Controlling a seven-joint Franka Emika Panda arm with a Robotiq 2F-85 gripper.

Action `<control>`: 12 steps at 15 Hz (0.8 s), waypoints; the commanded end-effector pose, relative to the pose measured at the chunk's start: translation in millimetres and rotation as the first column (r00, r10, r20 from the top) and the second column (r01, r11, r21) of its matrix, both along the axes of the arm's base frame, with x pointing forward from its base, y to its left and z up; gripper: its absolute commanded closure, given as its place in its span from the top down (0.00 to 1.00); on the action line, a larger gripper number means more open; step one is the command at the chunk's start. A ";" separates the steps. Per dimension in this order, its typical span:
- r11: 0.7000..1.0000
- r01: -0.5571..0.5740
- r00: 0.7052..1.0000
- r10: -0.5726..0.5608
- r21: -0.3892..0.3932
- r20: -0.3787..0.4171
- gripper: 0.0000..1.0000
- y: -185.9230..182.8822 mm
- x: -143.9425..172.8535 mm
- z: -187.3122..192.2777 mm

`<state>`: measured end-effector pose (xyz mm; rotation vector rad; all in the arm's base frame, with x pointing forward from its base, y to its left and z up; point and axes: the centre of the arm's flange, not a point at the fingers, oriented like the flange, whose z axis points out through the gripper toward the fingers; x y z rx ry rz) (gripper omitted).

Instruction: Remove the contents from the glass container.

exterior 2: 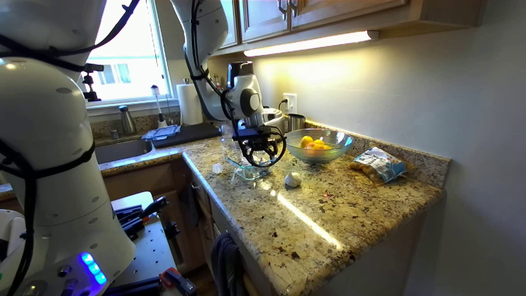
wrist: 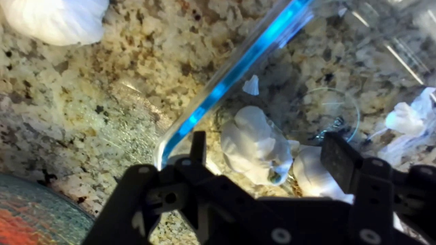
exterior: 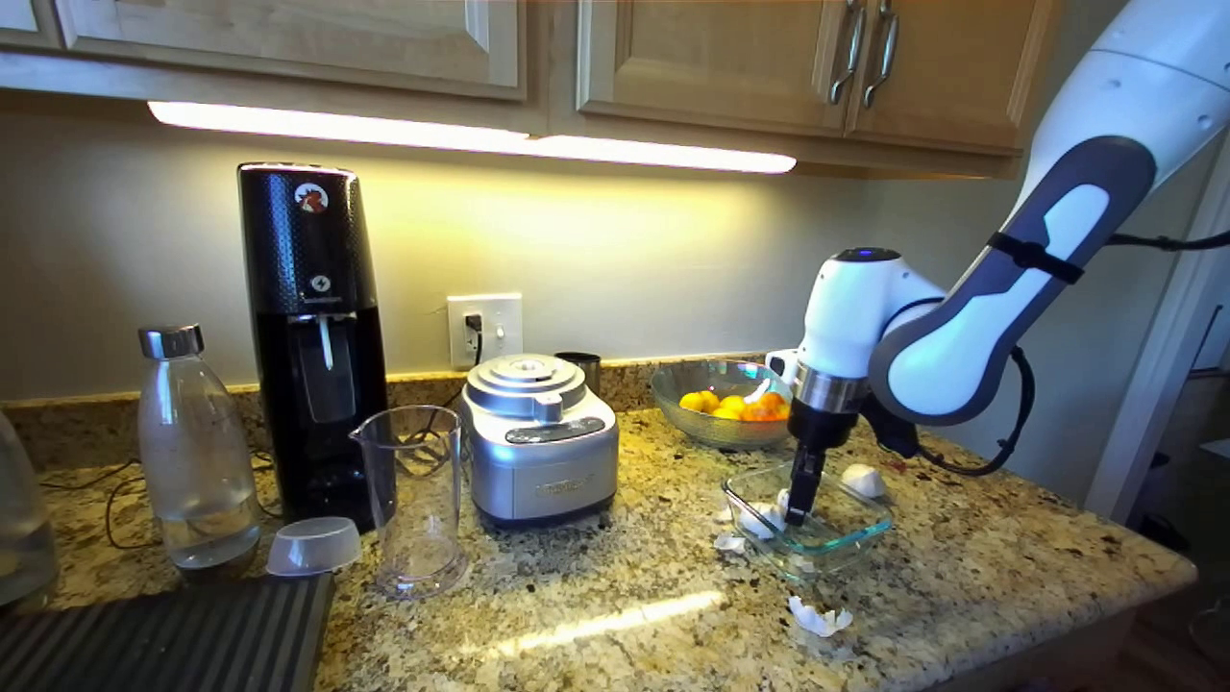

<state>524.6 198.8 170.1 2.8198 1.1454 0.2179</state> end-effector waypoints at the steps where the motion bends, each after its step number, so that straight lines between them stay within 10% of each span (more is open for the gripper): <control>1: 1.000 0.003 1.000 -0.003 0.001 0.015 0.55 4.4 0.8 -12.6; 6: 1.000 0.006 1.000 -0.006 0.012 0.007 0.23 6.9 -1.5 -14.8; 12: 0.993 0.115 0.993 -0.115 0.041 0.006 0.20 2.4 -9.3 33.3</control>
